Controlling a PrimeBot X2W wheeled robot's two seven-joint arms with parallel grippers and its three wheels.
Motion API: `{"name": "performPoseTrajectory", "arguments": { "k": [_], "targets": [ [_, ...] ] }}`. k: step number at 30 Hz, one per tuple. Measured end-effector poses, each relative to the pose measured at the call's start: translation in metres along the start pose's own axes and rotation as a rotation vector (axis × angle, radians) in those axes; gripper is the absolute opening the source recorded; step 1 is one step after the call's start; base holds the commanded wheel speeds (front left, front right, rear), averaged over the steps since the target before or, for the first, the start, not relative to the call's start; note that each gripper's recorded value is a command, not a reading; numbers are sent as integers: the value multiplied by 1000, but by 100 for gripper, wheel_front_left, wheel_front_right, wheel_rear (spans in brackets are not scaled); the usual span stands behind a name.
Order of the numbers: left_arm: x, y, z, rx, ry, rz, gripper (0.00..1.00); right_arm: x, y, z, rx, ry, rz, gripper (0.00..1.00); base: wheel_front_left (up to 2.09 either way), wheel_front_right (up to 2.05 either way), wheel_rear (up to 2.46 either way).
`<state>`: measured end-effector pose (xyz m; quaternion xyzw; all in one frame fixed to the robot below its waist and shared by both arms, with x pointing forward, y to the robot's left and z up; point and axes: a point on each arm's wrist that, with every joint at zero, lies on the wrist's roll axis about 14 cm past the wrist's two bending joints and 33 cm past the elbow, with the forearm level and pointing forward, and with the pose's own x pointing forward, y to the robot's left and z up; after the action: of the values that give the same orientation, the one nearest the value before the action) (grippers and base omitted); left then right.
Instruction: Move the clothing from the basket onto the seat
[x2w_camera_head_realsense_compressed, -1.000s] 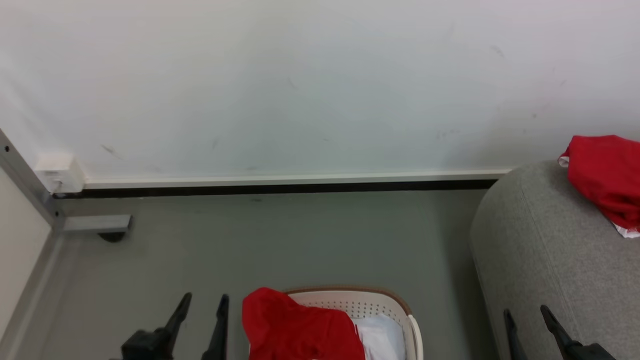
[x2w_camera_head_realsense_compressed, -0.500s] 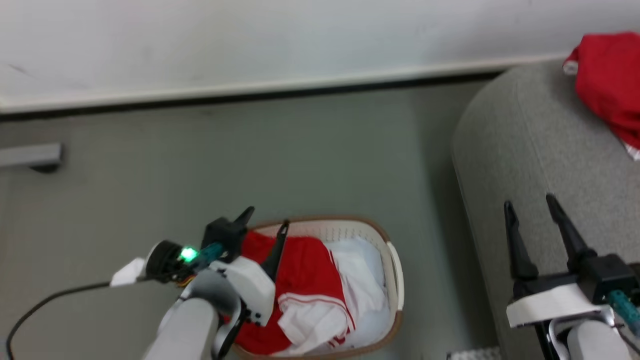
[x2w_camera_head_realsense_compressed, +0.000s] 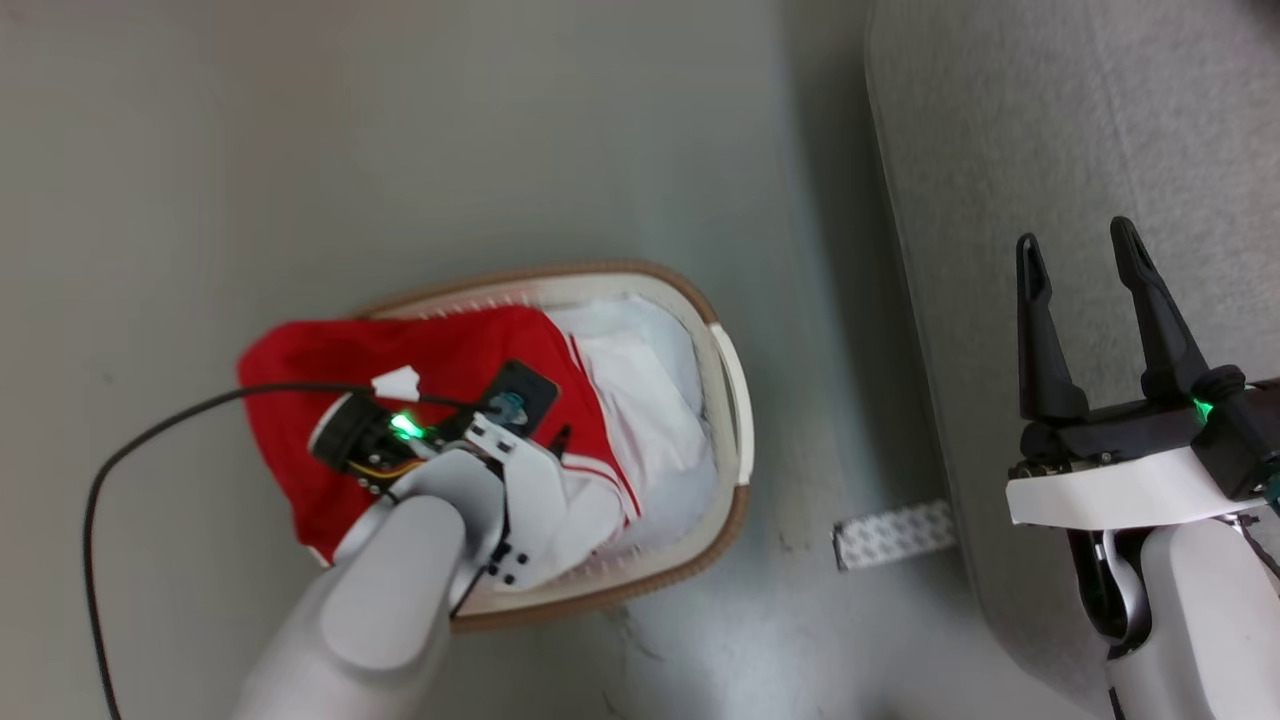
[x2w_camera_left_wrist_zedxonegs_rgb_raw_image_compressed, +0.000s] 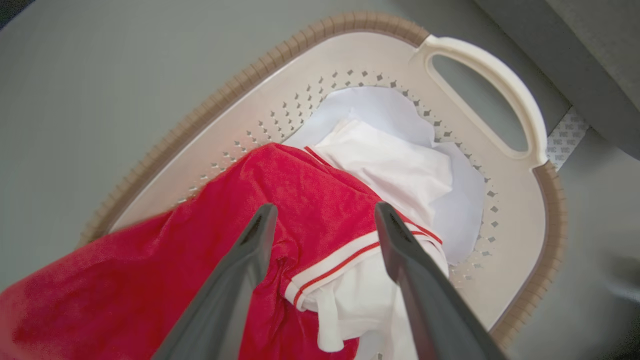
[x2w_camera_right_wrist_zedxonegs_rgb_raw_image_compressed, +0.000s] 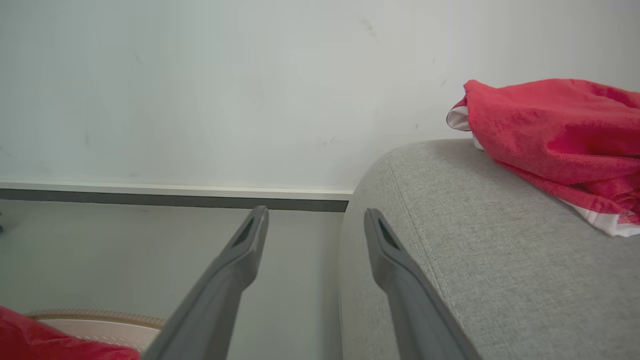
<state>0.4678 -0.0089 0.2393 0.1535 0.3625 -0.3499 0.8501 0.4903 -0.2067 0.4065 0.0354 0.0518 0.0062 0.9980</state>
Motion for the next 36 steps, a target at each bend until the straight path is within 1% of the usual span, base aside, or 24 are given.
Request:
{"name": "performPoseTrajectory", "arguments": {
  "k": [3, 6, 11, 15, 21, 22, 23, 29, 36],
  "targets": [
    [20, -3, -34, -3, 108, -23, 100, 2, -3, -20, 4, 42, -6, 100, 0, 0, 0],
    [36, 1, -60, -11, 185, -21, 100, 3, -6, -34, 16, 68, -11, 100, 0, 0, 0],
    [58, 11, -84, -21, 241, -5, 100, 6, -6, -49, 28, 91, -9, 100, 0, 0, 0],
    [74, 21, -100, -7, 274, 16, 100, 9, -6, -59, 29, 104, -6, 100, 0, 0, 0],
    [93, 10, -117, -12, 310, -18, 99, 1, -12, -75, 40, 144, -27, 100, 0, 0, 0],
    [96, 7, -117, -13, 307, -21, 36, -1, -14, -78, 38, 154, -34, 100, 0, 0, 0],
    [98, 4, -117, -13, 303, -29, 0, -3, -16, -80, 37, 159, -39, 100, 0, 0, 0],
    [97, 0, -109, -21, 264, -33, 0, -8, -18, -79, 45, 164, -54, 100, 0, 0, 0],
    [73, -1, -78, -105, 167, -4, 0, -15, -21, -61, 43, 137, -70, 100, 0, 0, 0]
  ]
}}
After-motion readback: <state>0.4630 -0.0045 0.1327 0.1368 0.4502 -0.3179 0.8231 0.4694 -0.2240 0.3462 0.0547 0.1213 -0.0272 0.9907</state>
